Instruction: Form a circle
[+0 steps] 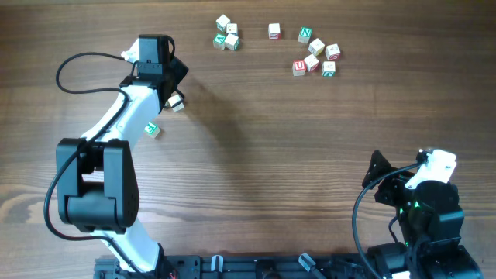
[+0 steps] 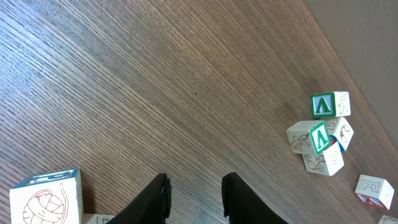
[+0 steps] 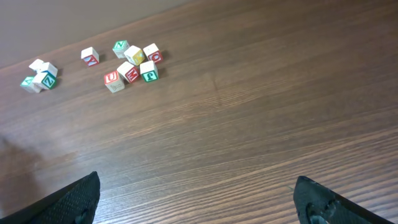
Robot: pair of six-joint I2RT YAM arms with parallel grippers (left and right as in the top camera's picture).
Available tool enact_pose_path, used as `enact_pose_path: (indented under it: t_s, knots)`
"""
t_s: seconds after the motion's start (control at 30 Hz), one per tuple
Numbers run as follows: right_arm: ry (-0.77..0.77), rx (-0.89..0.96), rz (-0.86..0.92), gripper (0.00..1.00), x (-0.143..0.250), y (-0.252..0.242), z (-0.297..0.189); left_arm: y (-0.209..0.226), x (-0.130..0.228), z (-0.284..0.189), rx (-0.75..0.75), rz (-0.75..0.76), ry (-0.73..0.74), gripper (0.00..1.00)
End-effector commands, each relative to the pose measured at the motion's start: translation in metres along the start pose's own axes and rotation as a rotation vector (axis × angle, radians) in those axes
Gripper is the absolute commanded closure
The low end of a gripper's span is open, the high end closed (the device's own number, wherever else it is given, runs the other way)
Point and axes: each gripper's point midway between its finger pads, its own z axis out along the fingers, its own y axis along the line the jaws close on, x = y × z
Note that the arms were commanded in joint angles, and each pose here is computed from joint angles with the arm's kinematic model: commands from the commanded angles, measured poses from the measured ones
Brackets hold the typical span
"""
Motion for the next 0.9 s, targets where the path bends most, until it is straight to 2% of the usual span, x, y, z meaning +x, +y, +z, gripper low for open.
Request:
enact_pose_path:
  t_s: [0.0,0.17,0.3,0.6,0.87]
  knots:
    - [0.009,-0.007,-0.012,0.01,0.002,0.001,0.002,0.012,-0.007,0.01,-0.056,-0.041,-0.033,0.69]
    - [0.009,-0.007,-0.012,0.0,0.002,0.001,0.002,0.031,-0.003,0.023,-0.086,-0.141,0.01,0.73]
    - [0.009,-0.007,-0.012,0.0,0.002,0.001,0.002,0.035,-0.003,0.024,-0.092,-0.166,0.019,0.82]
    - [0.009,-0.007,-0.012,0.0,0.002,0.001,0.002,0.041,0.001,0.023,-0.123,-0.199,0.031,0.9]
    - [0.009,-0.007,-0.012,0.0,0.002,0.001,0.002,0.045,0.005,0.022,-0.141,-0.24,0.041,0.92]
